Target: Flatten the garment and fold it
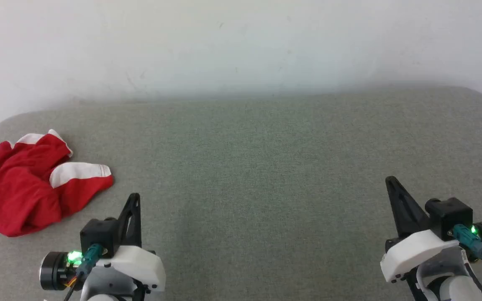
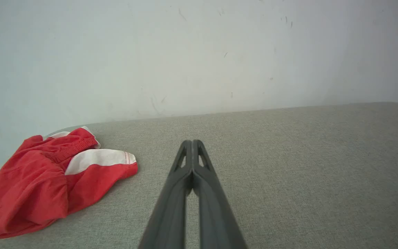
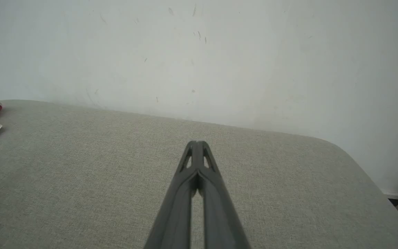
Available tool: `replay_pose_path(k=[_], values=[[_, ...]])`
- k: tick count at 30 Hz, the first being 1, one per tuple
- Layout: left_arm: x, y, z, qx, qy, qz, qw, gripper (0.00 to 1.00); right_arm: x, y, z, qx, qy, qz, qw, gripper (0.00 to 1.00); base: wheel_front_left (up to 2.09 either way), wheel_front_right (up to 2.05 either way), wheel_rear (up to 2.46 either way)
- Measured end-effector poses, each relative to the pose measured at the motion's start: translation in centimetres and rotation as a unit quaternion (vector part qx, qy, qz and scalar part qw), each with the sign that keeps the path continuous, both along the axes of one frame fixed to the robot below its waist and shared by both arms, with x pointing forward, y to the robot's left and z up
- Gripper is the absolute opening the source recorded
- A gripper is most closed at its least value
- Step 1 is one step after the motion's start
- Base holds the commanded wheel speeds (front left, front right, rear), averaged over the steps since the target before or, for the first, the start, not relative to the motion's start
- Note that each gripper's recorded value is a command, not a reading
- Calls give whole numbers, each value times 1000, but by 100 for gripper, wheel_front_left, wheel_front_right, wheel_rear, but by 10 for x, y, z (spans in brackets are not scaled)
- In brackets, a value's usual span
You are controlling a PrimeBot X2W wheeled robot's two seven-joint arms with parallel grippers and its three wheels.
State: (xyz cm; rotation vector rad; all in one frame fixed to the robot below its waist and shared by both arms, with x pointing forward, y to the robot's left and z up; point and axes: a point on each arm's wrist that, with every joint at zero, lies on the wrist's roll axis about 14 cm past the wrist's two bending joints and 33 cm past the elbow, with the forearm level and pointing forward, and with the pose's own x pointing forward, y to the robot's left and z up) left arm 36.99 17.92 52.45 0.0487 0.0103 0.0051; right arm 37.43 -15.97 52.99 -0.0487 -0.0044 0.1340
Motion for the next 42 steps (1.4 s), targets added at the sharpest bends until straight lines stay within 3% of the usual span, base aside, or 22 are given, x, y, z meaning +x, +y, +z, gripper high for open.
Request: replay_pose_path(k=[19,20,42], values=[[0,0,0,0,0,0,1000,0,0,0,0,0,0,0,1000,0,0,0,0],[0,0,0,0,0,0,1000,100,0,0,0,0,0,0,1000,100,0,0,0],[-1,1,4,0,-17,14,1000,100,4,-6,7,16,-20,-7,1000,100,0,0,0]])
